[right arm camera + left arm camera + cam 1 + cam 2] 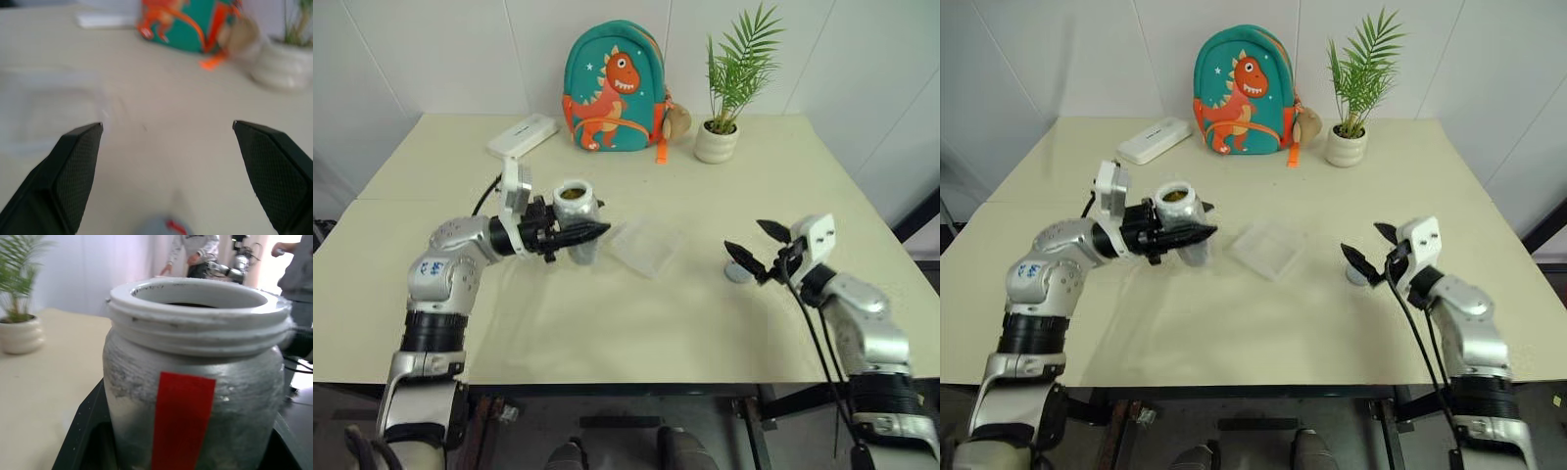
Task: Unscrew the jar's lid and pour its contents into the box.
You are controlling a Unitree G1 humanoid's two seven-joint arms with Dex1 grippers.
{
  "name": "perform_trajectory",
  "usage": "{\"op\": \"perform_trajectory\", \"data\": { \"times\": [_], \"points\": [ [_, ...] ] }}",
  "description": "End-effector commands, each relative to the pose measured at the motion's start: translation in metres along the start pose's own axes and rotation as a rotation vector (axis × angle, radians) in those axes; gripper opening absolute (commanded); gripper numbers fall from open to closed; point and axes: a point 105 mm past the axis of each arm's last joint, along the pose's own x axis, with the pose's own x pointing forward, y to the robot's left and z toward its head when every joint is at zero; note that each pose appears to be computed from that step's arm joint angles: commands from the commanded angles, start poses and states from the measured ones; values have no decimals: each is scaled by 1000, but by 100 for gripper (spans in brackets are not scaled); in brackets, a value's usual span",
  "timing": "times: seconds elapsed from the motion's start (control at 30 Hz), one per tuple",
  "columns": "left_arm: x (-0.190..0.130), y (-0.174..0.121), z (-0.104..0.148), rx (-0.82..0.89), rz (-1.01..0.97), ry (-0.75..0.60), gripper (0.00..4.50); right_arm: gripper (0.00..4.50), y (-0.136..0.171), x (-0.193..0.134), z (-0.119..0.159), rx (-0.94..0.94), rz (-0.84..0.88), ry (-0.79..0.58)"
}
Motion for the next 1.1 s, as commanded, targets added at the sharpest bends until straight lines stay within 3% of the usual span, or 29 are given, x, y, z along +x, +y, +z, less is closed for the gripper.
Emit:
{"op": "perform_trajectory", "data": {
  "times": [0.03,0.13,0.23,0.37,0.63,0.8,0.9,1.0,1.1],
  "points": [
    [3,24,17,45,76,-13,200,448,48,10,43,-34,220,-70],
    [17,43,15,87,122,19,200,448,71,9,51,-35,316,-27],
    [33,64,7,150,209,85,200,448,65,8,52,-50,240,-8],
    [54,61,-1,260,155,144,200,448,61,2,45,-49,205,18],
    [84,73,-8,618,292,316,200,448,49,-14,33,-37,113,51],
    [101,75,2,1271,390,427,200,448,42,-27,16,-38,66,110],
    [111,66,5,1623,353,411,200,448,39,-31,11,-30,47,120],
    [122,55,-15,2033,162,435,200,448,40,-31,10,-15,35,112],
    [129,48,-24,2254,52,391,200,448,44,-29,8,1,35,102]
  ]
}}
